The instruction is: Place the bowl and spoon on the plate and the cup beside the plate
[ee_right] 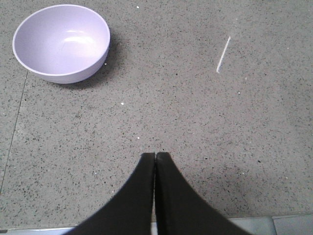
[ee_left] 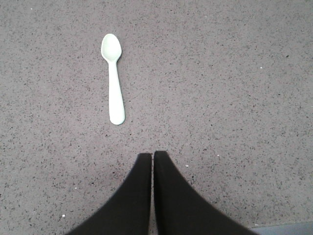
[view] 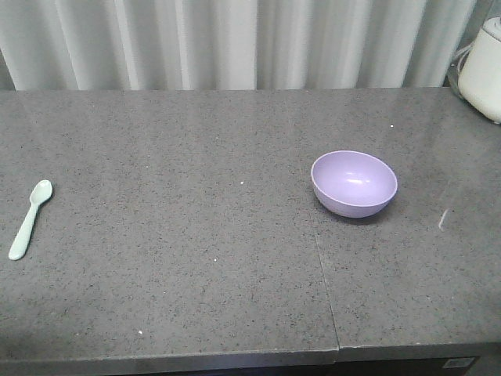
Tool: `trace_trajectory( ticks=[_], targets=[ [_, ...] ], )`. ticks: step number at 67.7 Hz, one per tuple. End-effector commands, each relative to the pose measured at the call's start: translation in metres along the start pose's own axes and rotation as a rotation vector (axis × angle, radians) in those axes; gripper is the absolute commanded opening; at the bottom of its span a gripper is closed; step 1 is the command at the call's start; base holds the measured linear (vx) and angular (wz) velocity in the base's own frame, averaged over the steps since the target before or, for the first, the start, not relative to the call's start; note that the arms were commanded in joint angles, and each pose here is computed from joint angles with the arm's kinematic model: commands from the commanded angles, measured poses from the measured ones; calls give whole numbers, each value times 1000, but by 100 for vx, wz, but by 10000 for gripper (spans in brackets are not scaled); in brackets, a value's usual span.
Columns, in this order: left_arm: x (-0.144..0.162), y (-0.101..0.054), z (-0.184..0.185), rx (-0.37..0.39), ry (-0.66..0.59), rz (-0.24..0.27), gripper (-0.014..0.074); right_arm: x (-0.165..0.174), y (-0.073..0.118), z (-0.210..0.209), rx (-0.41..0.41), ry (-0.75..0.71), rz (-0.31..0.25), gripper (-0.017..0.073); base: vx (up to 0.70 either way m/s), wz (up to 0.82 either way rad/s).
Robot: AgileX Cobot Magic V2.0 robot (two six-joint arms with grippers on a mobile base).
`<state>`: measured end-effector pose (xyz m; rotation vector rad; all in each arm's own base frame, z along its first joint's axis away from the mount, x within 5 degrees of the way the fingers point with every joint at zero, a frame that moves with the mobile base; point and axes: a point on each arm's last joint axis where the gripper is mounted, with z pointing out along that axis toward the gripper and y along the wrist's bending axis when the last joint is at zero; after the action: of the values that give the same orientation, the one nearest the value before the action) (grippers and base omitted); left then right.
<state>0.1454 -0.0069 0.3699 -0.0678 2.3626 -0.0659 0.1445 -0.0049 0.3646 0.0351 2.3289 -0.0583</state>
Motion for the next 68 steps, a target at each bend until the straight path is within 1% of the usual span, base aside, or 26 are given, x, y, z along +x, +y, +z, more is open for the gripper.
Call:
trace_trajectory(
  ticks=[1,21,28,34,38,45,51,58,62,68],
  targets=[
    [-11,-2,-8,15,-78,-4,-6,-12,-1,-8,6,-83,-5,-10,0,0],
    [-11,-2,-9,15,-81,-5,-2,-11,-1,-8,6,-70,-3,-1,0,0],
    [-11,-2,-9,13,-81,-2,18,-10,-1,-8,6,-66,-3,37,0,0],
    [-11,-2,-9,13,-81,-3,57,-9,-1,-8,7,-56,-3,97,0,0],
    [-11,-2,-9,14,-81,-5,102,-9,-1,-8,7,-53,-2,161,0,0],
    [-11,-2,-9,14,-80,-5,213,-8,-1,-8,7,-45,-2,279,0,0],
    [-11,-2,-9,14,-80,-5,340,-8,-1,-8,7,-37,-2,381,0,0],
    [-11,-2,-9,14,-80,-5,485,-8,-1,-8,7,-36,-2,470,0,0],
    [-11,-2,-9,14,-80,-5,554,-8,-1,-8,7,-37,-2,498,0,0],
    [-10,-2,-8,13,-68,-5,610,-8,-1,-8,7,-37,-2,508,0,0]
  ],
)
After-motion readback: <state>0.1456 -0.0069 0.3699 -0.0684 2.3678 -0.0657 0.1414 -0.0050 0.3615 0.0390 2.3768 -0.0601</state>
